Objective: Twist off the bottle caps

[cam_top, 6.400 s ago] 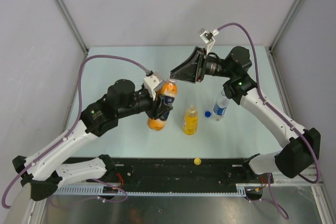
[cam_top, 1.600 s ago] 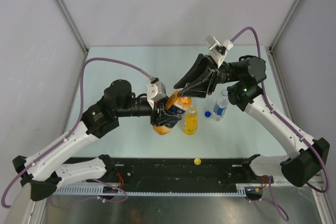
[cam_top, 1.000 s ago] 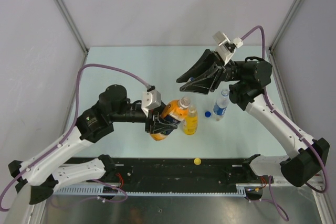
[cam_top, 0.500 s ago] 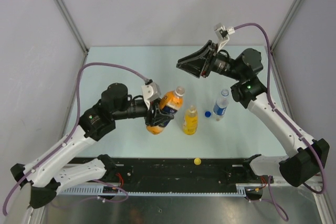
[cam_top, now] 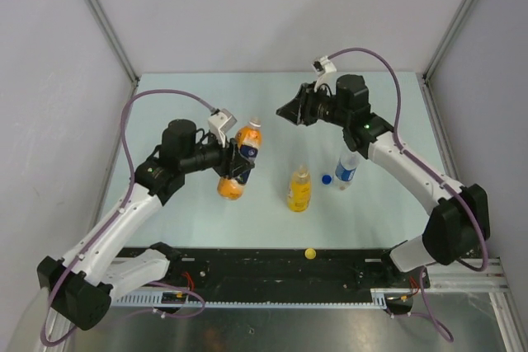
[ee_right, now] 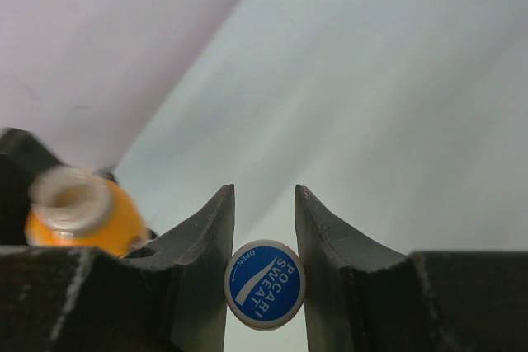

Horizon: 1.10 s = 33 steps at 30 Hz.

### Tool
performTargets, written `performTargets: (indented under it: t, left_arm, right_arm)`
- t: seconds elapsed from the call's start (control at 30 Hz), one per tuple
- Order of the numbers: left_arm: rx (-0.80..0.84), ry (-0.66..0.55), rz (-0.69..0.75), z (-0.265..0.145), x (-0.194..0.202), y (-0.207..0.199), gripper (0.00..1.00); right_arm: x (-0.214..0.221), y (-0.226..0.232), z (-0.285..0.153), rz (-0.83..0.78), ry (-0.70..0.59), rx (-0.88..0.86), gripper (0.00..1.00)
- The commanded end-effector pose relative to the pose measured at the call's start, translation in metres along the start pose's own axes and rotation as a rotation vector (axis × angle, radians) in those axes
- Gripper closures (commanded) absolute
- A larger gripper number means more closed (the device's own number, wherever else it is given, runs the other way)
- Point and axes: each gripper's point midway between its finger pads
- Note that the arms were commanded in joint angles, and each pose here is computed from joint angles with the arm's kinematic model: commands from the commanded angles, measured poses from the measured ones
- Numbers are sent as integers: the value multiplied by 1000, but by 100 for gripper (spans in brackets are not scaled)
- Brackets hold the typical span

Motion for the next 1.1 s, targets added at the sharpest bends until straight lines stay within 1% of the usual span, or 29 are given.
performTargets:
  t: [0.0, 0.13, 0.23, 0.43, 0.5, 0.63, 0.73, 0.8, 0.87, 1.07]
  left_arm:
    - [15, -49, -14, -4, -11, 0, 100]
    - [22, -36, -19, -2, -9, 1, 100]
    - [37, -24, -21, 0, -8, 0, 100]
    - [38, -23, -19, 1, -10, 0, 100]
    - [40, -28, -14, 0, -12, -1, 100]
    - [50, -36, -4, -3, -14, -5, 100]
    - [75, -31, 6, -4, -13, -10, 100]
    - [98, -24, 12, -5, -13, -14, 100]
    - [122, -18, 17, -6, -13, -19, 100]
    - [208, -12, 45, -12, -16, -38, 100]
  right_arm:
    - [41, -39, 1, -22, 136, 144, 71]
    - [64, -53, -6, -16, 224, 206, 67]
    - [68, -57, -16, -27, 254, 243, 60]
    - [53, -48, -31, -39, 232, 251, 34]
    - [48, -43, -38, -36, 221, 250, 28]
    - [32, -28, -52, -45, 186, 227, 19]
    - [17, -10, -59, -58, 144, 160, 12]
    - [5, 6, -61, -66, 100, 92, 7]
    - [-8, 22, -62, -70, 53, 21, 3]
    - [-34, 73, -61, -97, -51, -222, 2]
Point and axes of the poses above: each gripper's point midway between its finger pads, its own z axis out along the fingers, its own y axis along the line the jaws close on, x = y × z, and after that the axes turned 15 degrees about -z, right-handed
